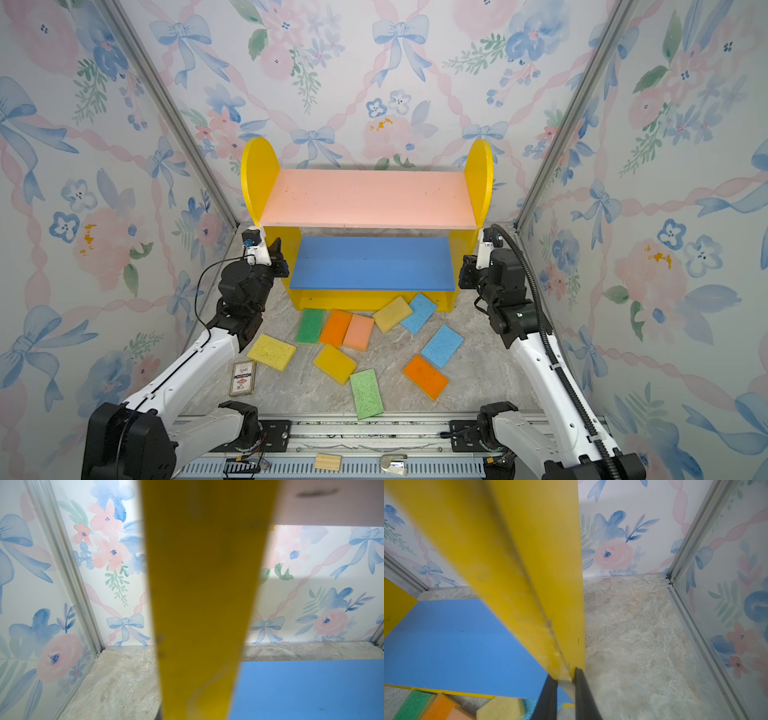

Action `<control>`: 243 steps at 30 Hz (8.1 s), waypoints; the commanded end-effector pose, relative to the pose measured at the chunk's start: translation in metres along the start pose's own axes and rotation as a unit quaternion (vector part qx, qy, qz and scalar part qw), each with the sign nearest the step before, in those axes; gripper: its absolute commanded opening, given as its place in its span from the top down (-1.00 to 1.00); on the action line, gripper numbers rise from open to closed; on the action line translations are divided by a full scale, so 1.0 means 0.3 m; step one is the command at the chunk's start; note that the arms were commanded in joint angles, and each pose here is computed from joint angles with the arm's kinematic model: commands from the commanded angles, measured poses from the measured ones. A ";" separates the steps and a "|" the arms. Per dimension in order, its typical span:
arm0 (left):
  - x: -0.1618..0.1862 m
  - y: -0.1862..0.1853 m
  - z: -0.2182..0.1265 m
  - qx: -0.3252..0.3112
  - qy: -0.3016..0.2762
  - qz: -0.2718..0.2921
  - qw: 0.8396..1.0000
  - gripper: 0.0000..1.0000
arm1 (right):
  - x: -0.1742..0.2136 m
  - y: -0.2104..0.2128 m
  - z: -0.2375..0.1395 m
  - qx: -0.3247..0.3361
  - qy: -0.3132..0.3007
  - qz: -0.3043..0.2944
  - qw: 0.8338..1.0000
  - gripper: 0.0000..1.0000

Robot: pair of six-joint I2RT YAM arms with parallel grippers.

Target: Place and organize the cleaning sponges onto the shelf

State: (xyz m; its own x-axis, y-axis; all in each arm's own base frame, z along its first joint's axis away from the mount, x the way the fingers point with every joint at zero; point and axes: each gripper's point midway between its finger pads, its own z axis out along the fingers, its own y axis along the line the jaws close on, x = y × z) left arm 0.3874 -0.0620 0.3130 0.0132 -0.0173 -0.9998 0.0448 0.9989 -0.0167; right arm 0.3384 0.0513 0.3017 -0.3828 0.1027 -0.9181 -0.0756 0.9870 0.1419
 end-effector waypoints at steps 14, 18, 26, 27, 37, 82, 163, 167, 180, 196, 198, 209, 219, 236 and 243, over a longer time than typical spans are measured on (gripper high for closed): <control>-0.151 -0.063 -0.167 0.052 -0.025 -0.079 0.995 -0.96 | -0.023 -0.032 -0.162 -0.002 0.015 0.078 0.997 -0.61; -0.165 -0.052 -0.216 0.052 0.008 -0.092 0.994 -0.96 | 0.004 -0.036 -0.233 0.008 0.055 0.083 0.995 -0.84; -0.055 -0.081 -0.392 0.098 0.094 -0.210 0.968 -0.96 | 0.180 0.031 -0.444 -0.035 0.173 0.096 0.980 -0.89; -0.041 -0.113 -0.426 0.130 0.104 -0.227 0.960 -0.96 | 0.225 0.056 -0.462 -0.055 0.197 0.103 0.973 -0.89; 0.443 -0.276 -0.530 0.178 0.351 -0.382 0.836 -0.96 | 0.638 0.222 -0.504 -0.139 0.339 0.105 0.925 -0.85; 0.506 -0.255 -0.543 0.167 0.376 -0.365 0.835 -0.96 | 1.300 0.757 -0.311 -0.133 0.481 -0.230 0.836 -0.65; 0.113 -0.595 -0.679 0.421 0.232 -0.465 0.744 0.93 | 0.343 0.905 -0.351 -0.463 0.282 0.220 0.811 -0.67; 0.106 -0.597 -0.687 0.428 0.234 -0.468 0.737 0.93 | 0.332 0.938 -0.361 -0.478 0.277 0.213 0.806 -0.53; 0.132 -0.565 -0.680 0.417 0.232 -0.484 0.733 0.94 | 0.330 0.979 -0.358 -0.486 0.277 0.216 0.800 0.17; 0.182 -0.535 -0.656 0.383 0.256 -0.451 0.764 0.64 | 0.344 0.971 -0.311 -0.446 0.270 0.215 0.826 0.83; 0.196 -0.521 -0.653 0.365 0.268 -0.424 0.785 0.08 | 0.335 0.960 -0.288 -0.431 0.262 0.220 0.835 0.85; 0.259 -0.113 -0.626 0.054 0.256 -0.280 0.924 -0.71 | 0.360 1.034 -0.063 -0.335 0.256 0.234 0.876 0.93; 0.180 0.027 -0.640 -0.040 0.225 -0.249 0.941 -0.96 | 0.448 1.213 0.128 -0.321 0.284 0.242 0.871 0.97; 0.357 -0.018 -0.536 -0.012 0.341 -0.204 0.918 -0.96 | 0.490 1.336 0.296 -0.306 0.288 0.282 0.863 0.97; 0.433 0.059 -0.516 0.002 0.373 -0.256 0.892 -0.96 | 0.488 1.352 0.326 -0.300 0.287 0.281 0.865 0.93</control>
State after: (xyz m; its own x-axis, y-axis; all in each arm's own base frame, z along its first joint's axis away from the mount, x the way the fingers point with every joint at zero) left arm 0.2359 -0.0226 0.1870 -0.6102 -0.4880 -0.6241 -0.2598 0.8675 -0.4242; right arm 0.3336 0.4719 0.1801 -0.9073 0.2753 -0.3179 -0.1212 0.5527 0.8245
